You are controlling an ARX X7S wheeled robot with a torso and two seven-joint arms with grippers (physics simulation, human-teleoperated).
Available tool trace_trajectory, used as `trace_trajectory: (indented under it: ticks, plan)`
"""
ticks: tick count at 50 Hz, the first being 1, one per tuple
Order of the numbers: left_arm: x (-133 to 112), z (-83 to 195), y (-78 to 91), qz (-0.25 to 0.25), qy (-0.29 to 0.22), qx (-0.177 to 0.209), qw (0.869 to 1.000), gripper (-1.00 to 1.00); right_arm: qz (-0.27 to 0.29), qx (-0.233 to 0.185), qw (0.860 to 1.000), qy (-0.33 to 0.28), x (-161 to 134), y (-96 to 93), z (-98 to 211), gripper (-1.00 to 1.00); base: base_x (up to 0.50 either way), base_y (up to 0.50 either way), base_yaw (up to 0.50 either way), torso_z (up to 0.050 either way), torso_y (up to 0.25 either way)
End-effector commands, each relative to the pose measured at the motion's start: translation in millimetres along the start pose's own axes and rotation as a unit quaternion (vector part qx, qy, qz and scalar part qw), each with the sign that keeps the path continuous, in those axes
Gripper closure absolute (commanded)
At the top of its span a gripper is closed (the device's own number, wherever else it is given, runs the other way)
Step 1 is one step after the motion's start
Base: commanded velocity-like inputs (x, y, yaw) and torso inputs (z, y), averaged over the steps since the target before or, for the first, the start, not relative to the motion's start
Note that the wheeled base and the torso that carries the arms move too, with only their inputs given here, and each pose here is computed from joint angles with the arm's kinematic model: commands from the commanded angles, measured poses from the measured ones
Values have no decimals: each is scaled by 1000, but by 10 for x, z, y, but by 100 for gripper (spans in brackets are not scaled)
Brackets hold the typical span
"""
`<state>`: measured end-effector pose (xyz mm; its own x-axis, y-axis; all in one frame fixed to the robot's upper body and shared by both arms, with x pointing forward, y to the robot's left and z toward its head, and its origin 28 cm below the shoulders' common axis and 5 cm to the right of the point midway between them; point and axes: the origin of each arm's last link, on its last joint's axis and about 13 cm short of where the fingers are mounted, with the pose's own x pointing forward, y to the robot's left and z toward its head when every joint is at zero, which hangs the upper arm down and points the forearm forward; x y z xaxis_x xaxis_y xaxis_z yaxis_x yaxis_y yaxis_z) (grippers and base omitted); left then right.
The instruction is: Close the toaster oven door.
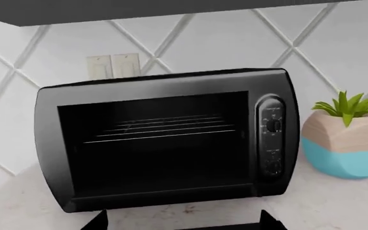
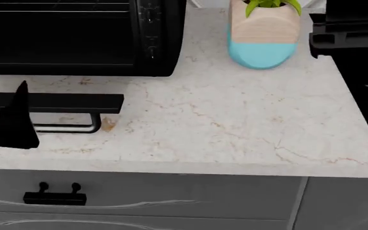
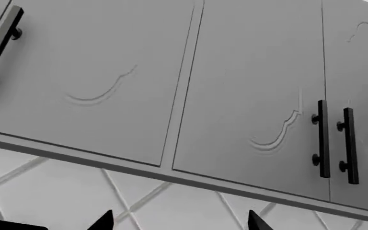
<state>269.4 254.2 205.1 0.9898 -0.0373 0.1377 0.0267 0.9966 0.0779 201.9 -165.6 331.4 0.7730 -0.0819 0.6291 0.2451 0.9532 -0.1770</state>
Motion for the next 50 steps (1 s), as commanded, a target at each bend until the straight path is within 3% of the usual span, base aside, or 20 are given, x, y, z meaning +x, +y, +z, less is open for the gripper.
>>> trace_trajectory:
  ticks: [1, 19, 50]
  plan:
    - [152, 238, 57, -1, -7, 9, 1000, -100, -19, -13, 999, -41, 47, -191, 419, -100, 0, 0, 0, 0, 0]
    - [180, 261, 39, -7, -10, 14, 1000, -100, -16, -15, 999, -49, 63, -182, 446, -100, 0, 21, 0, 0, 0]
    - [161, 278, 31, -14, -13, 16, 1000, -100, -4, -17, 998, -52, 52, -166, 465, -100, 0, 500, 0, 0, 0]
